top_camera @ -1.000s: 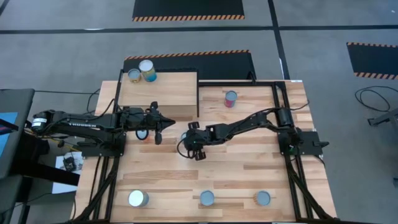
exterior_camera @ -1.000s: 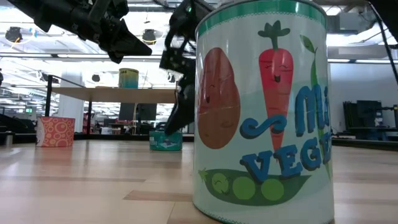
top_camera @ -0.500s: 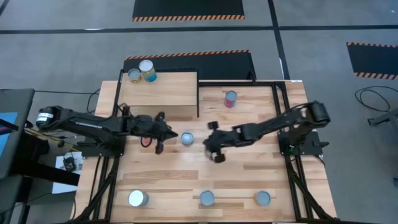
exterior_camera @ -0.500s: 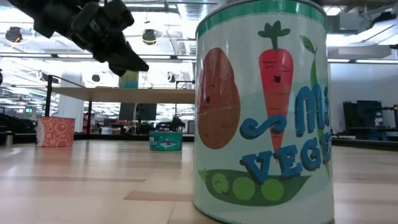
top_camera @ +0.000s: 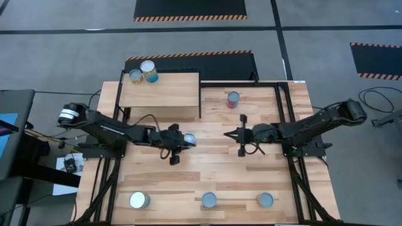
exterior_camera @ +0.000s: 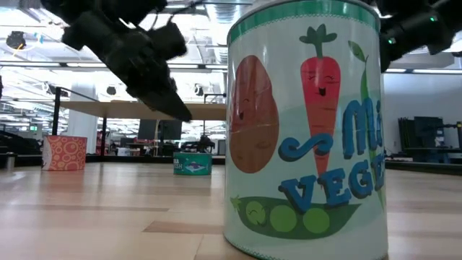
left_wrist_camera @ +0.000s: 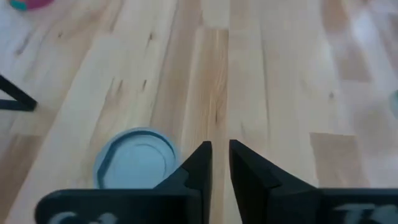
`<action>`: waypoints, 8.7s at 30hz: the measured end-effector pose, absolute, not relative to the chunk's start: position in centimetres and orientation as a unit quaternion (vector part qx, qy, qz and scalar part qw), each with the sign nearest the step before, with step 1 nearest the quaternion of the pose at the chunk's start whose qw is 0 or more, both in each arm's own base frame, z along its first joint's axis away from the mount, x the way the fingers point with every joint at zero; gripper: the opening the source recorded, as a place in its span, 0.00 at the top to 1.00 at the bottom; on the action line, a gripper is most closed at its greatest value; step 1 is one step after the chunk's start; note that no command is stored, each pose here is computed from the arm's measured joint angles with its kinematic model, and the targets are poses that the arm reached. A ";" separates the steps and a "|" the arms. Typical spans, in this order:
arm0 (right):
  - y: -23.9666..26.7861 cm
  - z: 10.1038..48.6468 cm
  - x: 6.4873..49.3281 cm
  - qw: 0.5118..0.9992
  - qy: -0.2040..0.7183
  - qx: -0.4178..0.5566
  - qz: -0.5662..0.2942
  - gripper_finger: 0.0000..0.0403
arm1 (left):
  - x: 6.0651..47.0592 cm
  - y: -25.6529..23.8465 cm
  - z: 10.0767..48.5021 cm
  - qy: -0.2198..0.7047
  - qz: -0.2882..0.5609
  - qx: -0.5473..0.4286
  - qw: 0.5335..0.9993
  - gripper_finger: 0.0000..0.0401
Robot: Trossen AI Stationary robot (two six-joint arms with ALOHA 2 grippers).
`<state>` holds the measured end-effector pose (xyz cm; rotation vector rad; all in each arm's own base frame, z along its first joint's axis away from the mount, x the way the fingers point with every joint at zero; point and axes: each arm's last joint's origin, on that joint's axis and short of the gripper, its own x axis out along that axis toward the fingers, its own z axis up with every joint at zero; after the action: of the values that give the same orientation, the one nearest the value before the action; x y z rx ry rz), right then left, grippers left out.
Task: Pick and place cans onto a shelf
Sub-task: Put the canned tuna fish on the shelf, then adjust the canned cherries on the shelf, then put the canned chicken soup on the shelf
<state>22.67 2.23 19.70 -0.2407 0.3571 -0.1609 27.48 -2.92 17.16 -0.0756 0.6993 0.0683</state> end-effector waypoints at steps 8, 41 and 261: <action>2.5 17.8 21.1 0.974 0.177 -0.110 -0.092 0.98 | 30.0 -2.9 15.6 0.438 0.092 0.014 0.894 0.80; 2.8 16.9 21.0 0.976 0.171 -0.097 -0.093 0.97 | 30.8 -1.0 32.0 0.443 0.139 0.028 0.885 0.99; 1.6 18.5 20.5 0.971 0.134 -0.144 -0.139 0.97 | 16.3 13.7 36.2 0.271 0.408 -0.032 0.871 1.00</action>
<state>20.52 1.60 18.55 -0.2909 0.2701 -0.2815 16.34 13.67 36.22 -0.0671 0.5675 0.8526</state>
